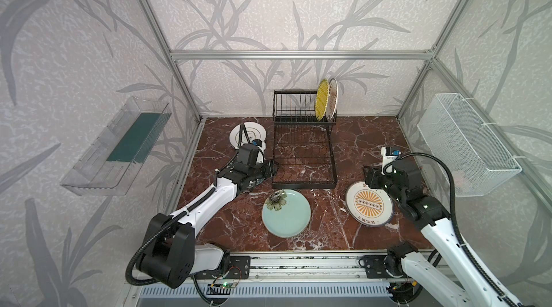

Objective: Load plates into a dish rack
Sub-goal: Move the plate to the middle-right of the table.

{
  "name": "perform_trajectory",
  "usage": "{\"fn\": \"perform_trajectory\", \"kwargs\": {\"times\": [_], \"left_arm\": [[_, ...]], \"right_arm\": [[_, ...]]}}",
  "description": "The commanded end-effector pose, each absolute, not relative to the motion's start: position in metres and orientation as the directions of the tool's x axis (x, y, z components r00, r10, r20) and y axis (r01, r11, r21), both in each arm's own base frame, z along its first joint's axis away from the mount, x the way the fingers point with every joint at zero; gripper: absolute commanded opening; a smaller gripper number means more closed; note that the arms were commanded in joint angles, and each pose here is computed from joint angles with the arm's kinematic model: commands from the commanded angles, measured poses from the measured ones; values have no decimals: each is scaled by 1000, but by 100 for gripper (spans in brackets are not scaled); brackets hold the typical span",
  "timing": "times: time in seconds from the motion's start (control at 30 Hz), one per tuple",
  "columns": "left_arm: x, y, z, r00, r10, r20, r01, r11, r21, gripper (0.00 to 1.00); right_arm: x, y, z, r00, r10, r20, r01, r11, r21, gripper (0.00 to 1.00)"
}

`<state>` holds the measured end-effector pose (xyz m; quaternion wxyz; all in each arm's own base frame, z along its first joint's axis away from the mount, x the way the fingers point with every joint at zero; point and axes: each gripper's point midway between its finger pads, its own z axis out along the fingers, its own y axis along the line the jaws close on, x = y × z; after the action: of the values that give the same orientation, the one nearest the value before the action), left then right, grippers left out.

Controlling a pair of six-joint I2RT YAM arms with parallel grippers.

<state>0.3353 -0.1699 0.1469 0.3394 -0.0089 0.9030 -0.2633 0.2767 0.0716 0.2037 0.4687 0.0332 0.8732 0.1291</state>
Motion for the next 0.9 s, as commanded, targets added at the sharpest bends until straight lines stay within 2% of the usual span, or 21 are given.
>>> {"fn": "perform_trajectory", "kwargs": {"times": [0.0,0.3,0.4,0.6,0.87], "left_arm": [[337,-164,169,-693,-240,-680,170,862,-477,58],[298,-145,159,-713,-251,-655,113,880,-461,58],[290,-143,153,-729,-257,-635,103,876,-472,58],[279,-141,130,-757,-272,-594,69,871,-487,58],[290,-158,138,-702,-347,-622,92,821,-563,58]], "right_arm": [[269,82,196,-571,228,-789,-94,936,338,57],[261,104,166,-652,260,-712,-135,884,447,57],[259,111,158,-691,252,-678,-137,875,465,62],[253,115,135,-738,259,-623,-116,861,495,62],[253,106,104,-755,302,-582,-25,874,485,62]]}}
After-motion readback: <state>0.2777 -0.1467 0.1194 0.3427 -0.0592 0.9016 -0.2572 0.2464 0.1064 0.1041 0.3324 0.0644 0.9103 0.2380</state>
